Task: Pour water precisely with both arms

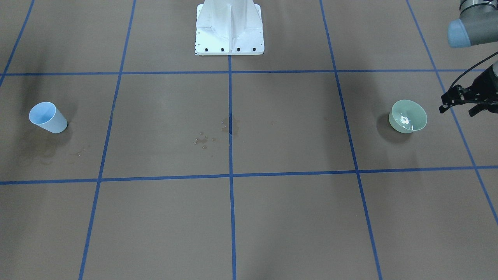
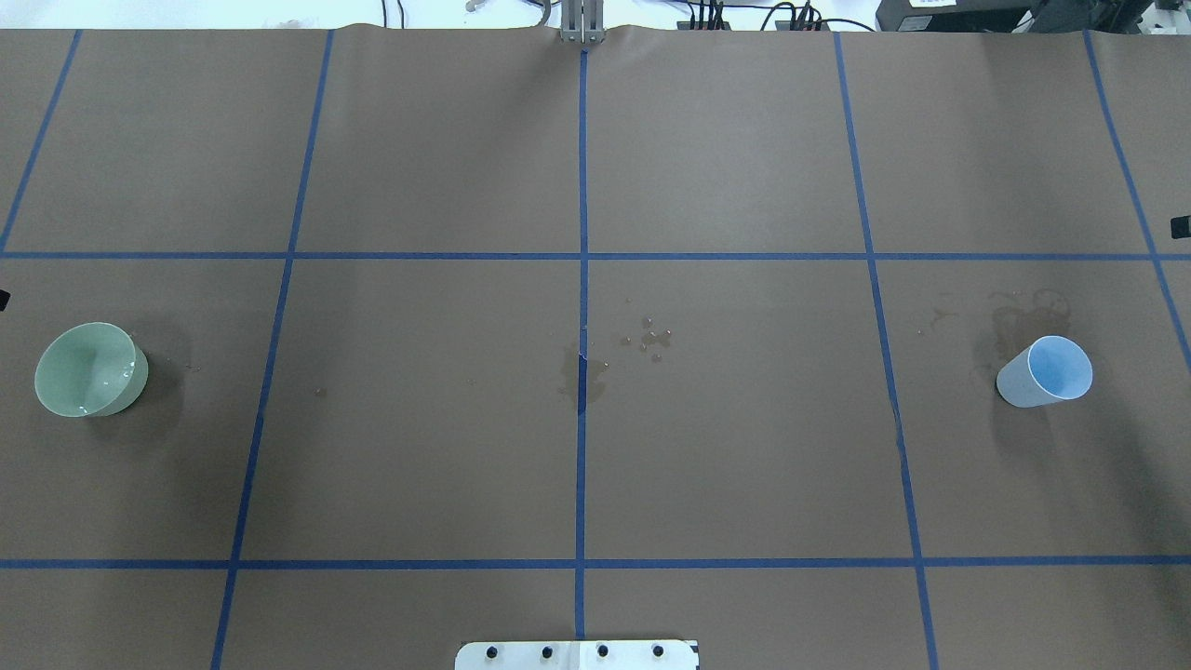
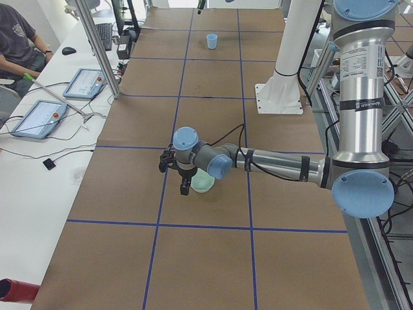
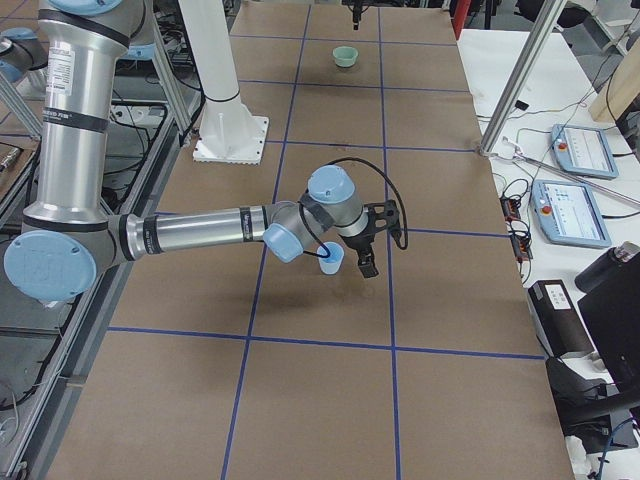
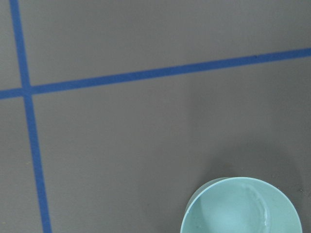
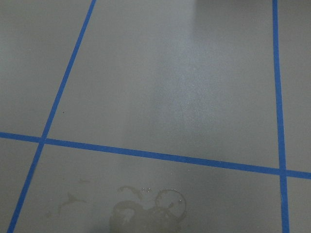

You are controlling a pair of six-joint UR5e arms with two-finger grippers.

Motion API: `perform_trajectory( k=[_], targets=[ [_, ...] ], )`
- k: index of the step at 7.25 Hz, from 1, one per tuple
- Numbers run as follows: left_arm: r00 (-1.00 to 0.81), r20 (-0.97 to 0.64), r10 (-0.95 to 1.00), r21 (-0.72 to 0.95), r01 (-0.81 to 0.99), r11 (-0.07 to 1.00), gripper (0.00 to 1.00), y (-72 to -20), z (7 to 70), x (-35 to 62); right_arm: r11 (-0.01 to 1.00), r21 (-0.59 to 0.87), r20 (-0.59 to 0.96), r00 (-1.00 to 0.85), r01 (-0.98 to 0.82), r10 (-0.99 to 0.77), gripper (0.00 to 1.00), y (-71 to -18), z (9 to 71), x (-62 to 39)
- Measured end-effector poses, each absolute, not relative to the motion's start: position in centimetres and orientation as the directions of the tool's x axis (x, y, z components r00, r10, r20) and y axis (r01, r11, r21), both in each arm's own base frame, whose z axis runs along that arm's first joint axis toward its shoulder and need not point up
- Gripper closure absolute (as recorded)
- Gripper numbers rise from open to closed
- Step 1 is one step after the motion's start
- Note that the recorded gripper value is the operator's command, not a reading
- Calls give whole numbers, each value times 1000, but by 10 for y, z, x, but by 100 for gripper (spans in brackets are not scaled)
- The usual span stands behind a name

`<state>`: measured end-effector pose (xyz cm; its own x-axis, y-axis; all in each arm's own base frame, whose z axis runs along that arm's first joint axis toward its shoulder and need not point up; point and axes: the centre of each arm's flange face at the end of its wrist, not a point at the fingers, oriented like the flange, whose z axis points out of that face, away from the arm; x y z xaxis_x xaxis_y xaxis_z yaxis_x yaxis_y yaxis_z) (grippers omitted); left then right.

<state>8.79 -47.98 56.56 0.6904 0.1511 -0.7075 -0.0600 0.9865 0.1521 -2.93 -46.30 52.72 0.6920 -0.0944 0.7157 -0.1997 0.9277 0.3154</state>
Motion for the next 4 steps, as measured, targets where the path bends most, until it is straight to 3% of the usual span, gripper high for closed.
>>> perform_trajectory(
  k=[4],
  targets=[
    [647,-749,142,137,-58,989,0,-506,542,6,973,211,706,703,-91,-88,0,-472,540,4]
  ],
)
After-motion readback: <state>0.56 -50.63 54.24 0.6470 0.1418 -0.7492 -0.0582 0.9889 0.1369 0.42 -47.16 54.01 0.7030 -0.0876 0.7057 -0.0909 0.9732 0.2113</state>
